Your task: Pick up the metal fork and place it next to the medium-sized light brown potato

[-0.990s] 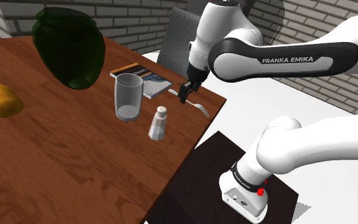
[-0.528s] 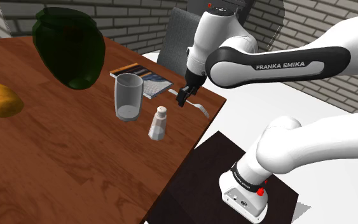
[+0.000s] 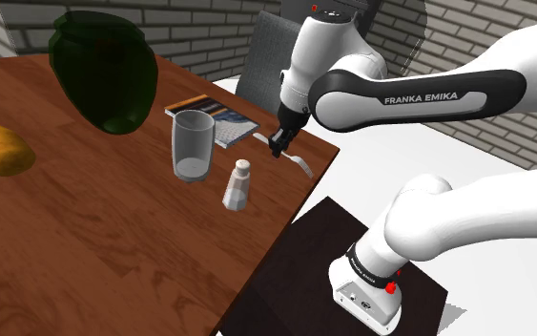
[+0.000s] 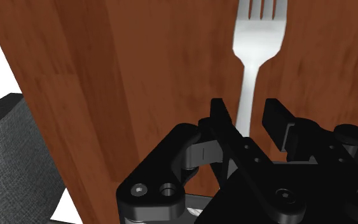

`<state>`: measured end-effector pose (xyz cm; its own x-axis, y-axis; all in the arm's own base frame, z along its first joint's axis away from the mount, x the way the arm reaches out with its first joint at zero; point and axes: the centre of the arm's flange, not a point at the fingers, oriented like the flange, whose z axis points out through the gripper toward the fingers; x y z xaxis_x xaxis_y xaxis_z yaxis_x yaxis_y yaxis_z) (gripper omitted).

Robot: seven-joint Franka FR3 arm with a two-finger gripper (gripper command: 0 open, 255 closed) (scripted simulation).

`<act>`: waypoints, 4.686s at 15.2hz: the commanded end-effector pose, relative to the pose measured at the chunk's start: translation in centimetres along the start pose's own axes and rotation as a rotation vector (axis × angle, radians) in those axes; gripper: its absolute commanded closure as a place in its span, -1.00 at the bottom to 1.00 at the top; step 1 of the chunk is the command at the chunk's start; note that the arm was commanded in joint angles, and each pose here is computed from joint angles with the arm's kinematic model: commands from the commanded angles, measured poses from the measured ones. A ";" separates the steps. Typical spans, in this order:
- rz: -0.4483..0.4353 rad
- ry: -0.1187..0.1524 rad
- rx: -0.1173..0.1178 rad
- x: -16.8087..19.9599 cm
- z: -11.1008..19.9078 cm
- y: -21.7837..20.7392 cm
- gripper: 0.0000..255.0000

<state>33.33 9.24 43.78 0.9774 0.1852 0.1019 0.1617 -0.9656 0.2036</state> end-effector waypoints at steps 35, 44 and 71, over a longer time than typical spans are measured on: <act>0.000 -0.003 0.001 2.9 -14.1 -2.2 1.00; 0.000 -0.003 0.001 6.3 -16.1 -13.4 1.00; 0.000 -0.003 0.001 15.1 -19.9 -43.3 1.00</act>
<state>38.42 57.42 56.46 0.9776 0.1859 0.0985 0.1632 -0.9655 0.2029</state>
